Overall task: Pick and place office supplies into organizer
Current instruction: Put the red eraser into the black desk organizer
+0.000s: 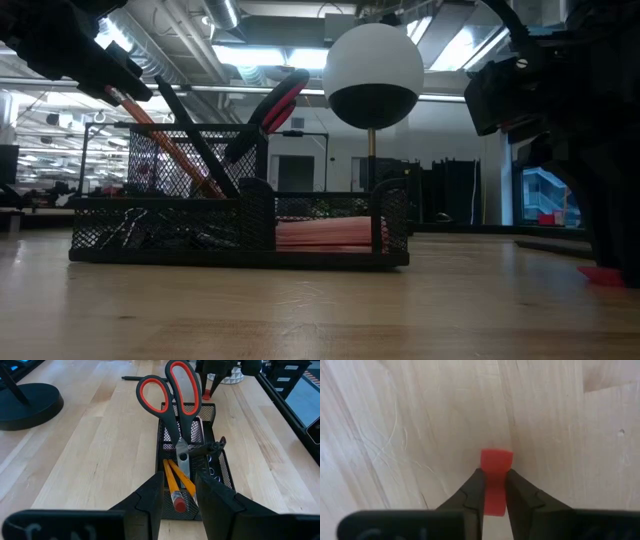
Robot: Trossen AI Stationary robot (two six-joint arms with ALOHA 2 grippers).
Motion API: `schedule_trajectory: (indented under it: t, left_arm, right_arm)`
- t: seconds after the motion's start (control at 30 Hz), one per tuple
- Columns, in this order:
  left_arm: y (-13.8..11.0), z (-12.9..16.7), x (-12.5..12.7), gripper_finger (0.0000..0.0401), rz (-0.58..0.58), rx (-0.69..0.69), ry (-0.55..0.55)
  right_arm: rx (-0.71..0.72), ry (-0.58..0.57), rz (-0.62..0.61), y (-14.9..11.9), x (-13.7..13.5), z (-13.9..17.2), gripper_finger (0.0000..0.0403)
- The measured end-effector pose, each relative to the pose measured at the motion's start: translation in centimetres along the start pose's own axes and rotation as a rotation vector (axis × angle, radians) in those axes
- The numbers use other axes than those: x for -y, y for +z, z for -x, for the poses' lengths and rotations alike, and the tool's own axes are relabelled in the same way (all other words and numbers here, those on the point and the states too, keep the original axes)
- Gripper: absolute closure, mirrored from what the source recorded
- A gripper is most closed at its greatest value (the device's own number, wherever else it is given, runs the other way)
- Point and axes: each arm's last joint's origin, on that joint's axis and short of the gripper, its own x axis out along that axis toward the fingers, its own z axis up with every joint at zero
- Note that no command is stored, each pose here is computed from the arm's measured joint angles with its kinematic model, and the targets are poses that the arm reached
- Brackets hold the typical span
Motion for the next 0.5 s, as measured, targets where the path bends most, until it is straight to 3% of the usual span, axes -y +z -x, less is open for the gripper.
schedule_trajectory:
  t: [0.23,0.5]
  left_arm:
    - [0.0,0.0,0.0,0.0295,0.000,0.000,0.000]
    - [0.0,0.0,0.0,0.0295,0.001,0.002,0.002]
  right_arm:
    - [0.006,0.006,0.012,0.4,-0.4,0.6,0.0346]
    - [0.201,0.148,0.110,3.5,-3.0,4.4,0.0347]
